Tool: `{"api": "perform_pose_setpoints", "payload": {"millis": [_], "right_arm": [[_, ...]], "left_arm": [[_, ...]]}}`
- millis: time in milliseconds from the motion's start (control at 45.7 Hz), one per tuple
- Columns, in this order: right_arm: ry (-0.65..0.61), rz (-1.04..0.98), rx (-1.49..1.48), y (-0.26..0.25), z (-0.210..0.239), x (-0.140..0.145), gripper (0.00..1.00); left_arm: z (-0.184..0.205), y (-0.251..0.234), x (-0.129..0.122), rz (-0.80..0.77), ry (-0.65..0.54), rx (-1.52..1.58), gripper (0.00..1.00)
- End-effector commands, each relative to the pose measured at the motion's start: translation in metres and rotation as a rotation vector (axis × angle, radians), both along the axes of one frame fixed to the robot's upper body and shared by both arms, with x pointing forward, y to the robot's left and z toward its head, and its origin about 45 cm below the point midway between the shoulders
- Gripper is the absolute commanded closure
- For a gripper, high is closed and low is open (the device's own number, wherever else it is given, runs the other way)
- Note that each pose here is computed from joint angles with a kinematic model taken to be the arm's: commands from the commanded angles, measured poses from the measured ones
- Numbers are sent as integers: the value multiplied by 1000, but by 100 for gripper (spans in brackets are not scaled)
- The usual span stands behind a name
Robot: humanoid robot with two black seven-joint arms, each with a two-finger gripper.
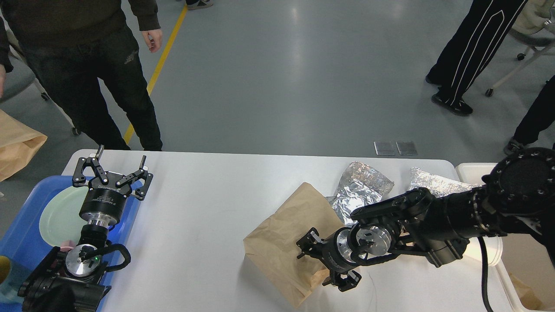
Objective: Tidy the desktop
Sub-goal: 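Lower the right gripper onto the large brown paper bag and grasp it, then lift the large paper bag and carry it into the white box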
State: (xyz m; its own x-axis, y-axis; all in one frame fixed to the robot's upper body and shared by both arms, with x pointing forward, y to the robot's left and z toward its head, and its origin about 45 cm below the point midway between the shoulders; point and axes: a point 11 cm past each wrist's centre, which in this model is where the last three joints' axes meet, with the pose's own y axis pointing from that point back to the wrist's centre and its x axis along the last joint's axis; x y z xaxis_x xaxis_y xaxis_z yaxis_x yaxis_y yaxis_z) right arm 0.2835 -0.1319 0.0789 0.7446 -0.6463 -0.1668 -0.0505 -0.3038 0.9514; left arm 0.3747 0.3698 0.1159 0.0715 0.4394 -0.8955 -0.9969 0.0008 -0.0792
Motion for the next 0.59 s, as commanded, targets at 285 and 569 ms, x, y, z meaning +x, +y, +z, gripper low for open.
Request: {"api": "perform_pose_setpoints", "payload": {"millis": [285, 569], "right_arm": [[43, 17, 4, 9, -9, -15, 100], [41, 6, 0, 5, -8, -13, 100]], "left_arm": [[0, 0, 0, 0, 0, 0, 4], [0, 0, 0, 0, 0, 0, 4]]}}
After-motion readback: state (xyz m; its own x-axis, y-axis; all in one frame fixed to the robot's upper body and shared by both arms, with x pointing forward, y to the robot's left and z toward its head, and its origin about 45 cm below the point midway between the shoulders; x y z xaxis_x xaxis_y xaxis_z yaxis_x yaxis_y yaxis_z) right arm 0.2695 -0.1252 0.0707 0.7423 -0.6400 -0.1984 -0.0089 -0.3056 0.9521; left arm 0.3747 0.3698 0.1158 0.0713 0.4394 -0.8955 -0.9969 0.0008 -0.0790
